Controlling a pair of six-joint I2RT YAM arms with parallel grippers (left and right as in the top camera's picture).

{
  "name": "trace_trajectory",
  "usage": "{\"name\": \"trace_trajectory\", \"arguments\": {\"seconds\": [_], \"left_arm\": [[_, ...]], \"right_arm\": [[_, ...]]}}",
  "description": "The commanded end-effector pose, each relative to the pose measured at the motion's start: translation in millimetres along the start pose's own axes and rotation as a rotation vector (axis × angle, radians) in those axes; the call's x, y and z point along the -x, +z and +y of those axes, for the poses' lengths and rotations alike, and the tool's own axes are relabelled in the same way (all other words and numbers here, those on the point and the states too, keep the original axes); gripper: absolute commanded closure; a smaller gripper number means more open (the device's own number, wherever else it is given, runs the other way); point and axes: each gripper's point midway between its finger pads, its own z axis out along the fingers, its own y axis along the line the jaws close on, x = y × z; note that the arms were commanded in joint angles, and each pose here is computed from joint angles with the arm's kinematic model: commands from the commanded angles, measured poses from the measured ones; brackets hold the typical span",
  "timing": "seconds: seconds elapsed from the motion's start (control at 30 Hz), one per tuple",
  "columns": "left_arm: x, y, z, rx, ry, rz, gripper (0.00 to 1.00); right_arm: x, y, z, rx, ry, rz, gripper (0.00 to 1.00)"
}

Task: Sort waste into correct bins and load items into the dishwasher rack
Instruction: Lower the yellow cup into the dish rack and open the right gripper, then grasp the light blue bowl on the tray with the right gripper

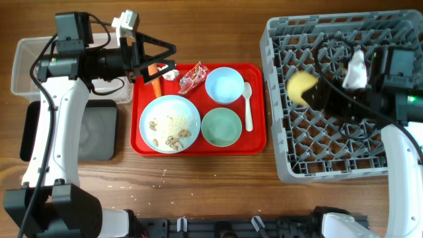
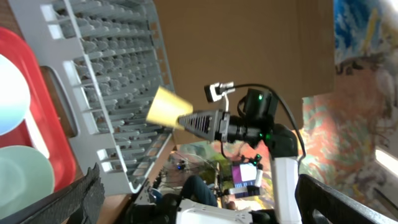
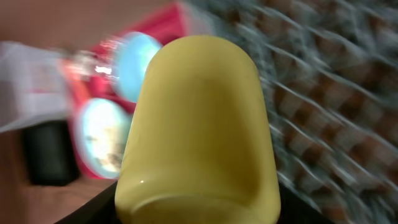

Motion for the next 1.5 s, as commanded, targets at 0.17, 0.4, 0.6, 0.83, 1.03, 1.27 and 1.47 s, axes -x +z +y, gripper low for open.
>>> {"name": "trace_trajectory", "arguments": {"seconds": [0.17,0.4,0.6,0.83,1.03,1.27,1.47], "left_arm": [[6.2,-1.8,6.6,0.047,0.016,-0.024,0.00],[5.3,-1.8,6.8,0.047,0.008,-0.022,0.00],[5.3,-1.8,6.8,0.047,0.008,-0.022,0.00],[13.0,-5.9,26.8,0.189,0.015,-0.080,0.14],[20.7,-82.0,61.7,0.809,-0.070,-0.461,0.09],[-5.1,-183.7,50.3,1.278,-0.098,-0.818,0.00],[-5.9,-183.2,51.9,1.283,-0.098,-0.807,0.00]], "right_arm": [[-42.9,10.5,-47.0,-0.256,0.108,0.233,0.46],[-59.9,40.8,-41.4,-0.368,0.082,0.371,0.07],[-18.7,51.8,-13.1,-0.242,0.028,0.188,0.03],[-5.7,80.9,108.7,0.194,-0.307,0.098,0.30],[6.9,160.5,89.6,-0.110,-0.213,0.042,0.32],[21.9,241.4,77.3,-0.115,-0.243,0.047,0.41],[12.5,268.0,73.1,-0.094,-0.236,0.096,0.81]]}}
